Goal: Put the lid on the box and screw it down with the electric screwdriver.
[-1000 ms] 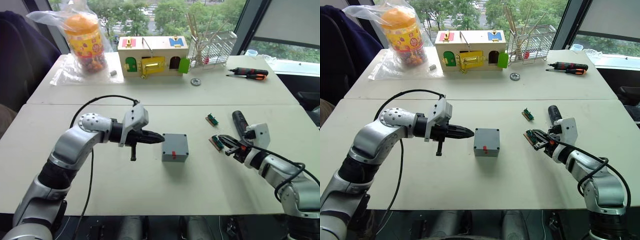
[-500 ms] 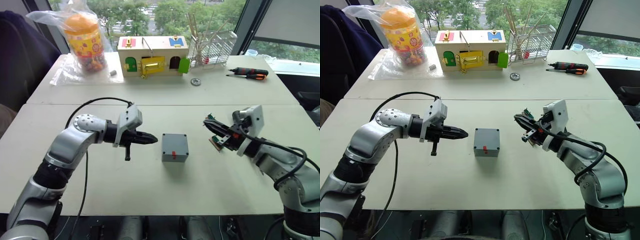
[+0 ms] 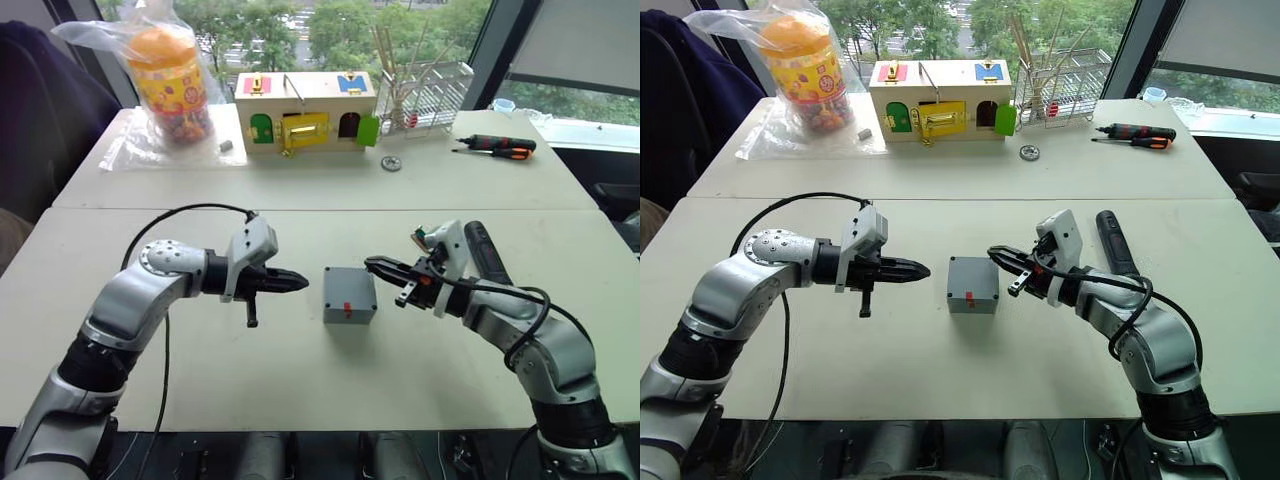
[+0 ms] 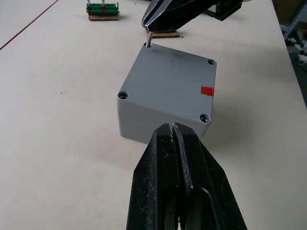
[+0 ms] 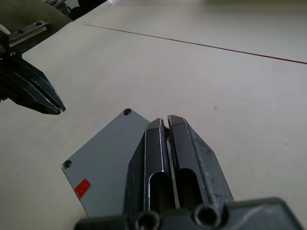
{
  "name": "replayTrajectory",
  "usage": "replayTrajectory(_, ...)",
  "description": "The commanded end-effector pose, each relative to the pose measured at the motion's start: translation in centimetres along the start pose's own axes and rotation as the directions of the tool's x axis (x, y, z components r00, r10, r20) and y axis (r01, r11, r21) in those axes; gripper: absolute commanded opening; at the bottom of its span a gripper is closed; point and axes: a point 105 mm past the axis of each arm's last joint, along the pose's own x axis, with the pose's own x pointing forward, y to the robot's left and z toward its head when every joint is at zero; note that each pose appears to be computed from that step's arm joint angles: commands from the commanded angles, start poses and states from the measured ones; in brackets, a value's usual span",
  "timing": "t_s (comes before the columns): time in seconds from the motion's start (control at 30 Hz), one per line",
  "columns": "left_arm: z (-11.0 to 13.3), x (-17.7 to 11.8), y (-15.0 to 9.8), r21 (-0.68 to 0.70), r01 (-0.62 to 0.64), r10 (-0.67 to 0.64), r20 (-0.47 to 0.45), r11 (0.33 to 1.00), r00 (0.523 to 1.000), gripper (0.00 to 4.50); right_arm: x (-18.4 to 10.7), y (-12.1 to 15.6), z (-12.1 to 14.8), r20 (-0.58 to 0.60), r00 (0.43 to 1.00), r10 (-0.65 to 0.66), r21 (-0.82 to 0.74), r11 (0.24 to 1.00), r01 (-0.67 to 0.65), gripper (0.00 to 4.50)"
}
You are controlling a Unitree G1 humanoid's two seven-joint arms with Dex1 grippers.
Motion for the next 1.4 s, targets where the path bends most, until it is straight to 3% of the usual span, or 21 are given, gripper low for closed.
replayTrajectory(0.03,1.0,-0.4,-0.2,0.033,-0.008,0.008,0.024,0.999,1.0,0.0,-0.2,-0.1,1.0,0.032,0.999,0.0,-0.038,0.999,0.001,0.06)
replayTrajectory(1.4,0.8,0.6,0.0,0.042,0.004,-0.006,0.028,0.999,1.0,0.0,-0.6,-0.1,0.4,0.023,0.999,-0.023,-0.018,1.0,0.024,0.06)
